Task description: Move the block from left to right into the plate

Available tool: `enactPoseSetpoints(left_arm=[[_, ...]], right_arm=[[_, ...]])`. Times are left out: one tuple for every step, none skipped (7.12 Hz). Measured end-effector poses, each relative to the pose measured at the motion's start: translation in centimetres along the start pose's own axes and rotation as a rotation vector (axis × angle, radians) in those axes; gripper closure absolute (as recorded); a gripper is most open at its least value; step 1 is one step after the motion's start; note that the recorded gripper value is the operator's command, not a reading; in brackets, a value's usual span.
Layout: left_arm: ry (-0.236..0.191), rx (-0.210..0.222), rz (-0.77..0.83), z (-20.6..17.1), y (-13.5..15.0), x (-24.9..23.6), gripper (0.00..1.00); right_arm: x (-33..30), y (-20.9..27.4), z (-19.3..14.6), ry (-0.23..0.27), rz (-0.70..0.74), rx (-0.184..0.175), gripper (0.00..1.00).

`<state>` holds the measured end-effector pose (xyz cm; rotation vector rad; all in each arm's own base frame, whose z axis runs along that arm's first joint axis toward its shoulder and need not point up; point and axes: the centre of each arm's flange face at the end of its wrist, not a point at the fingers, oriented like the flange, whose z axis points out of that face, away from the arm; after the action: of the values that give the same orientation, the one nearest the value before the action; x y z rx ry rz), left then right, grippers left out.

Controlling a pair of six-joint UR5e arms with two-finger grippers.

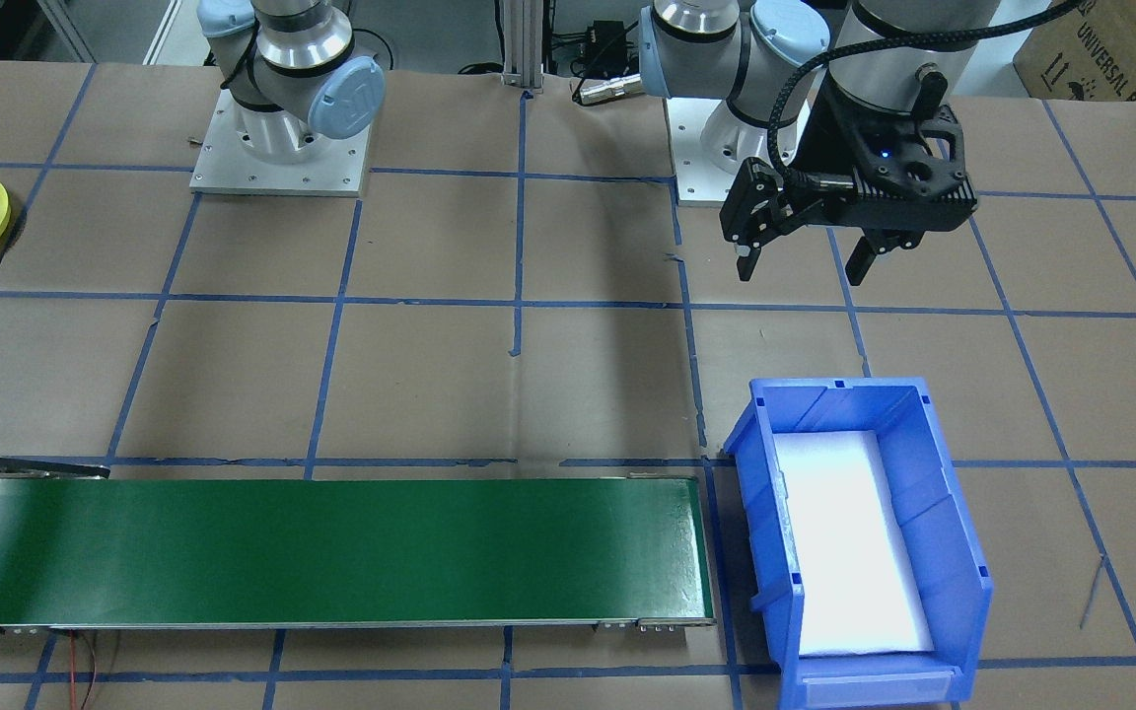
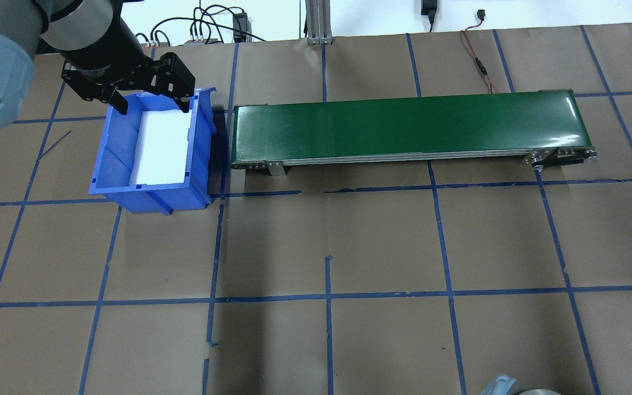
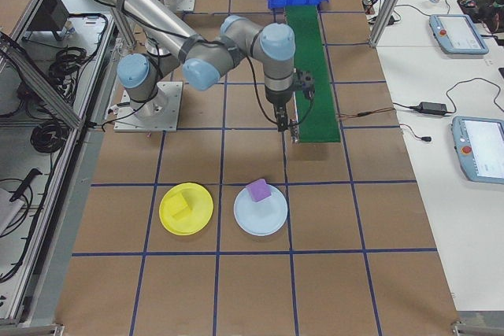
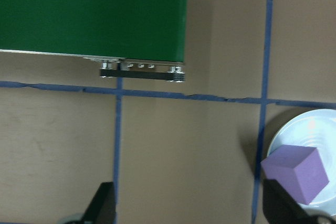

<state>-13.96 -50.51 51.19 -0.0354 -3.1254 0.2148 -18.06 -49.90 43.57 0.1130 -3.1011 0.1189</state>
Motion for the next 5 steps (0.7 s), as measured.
enactPoseSetpoints(left_arm=[[0.0,0.0,0.0,0.0,0.0,0.0,0.0],[0.0,0.0,0.0,0.0,0.0,0.0,0.0],[0.0,0.0,0.0,0.0,0.0,0.0,0.0],[0.0,0.0,0.0,0.0,0.0,0.0,0.0],[0.0,0.0,0.0,0.0,0.0,0.0,0.0]], right_arm=[[-6.4,-1.1,-3.4,0.022,0.025,-0.034,0.0],[-13.2,-1.9,-5.9,0.021,0.024,-0.073,0.0],[-20.2,-2.0,-7.6,0.009,0.0,-0.109,0.0],[-27.1,-1.7,-8.7,-0.008,-0.003,-0.111,0.0],[-33.2,-1.3,-9.1,-0.043,0.021,-0.087,0.0]])
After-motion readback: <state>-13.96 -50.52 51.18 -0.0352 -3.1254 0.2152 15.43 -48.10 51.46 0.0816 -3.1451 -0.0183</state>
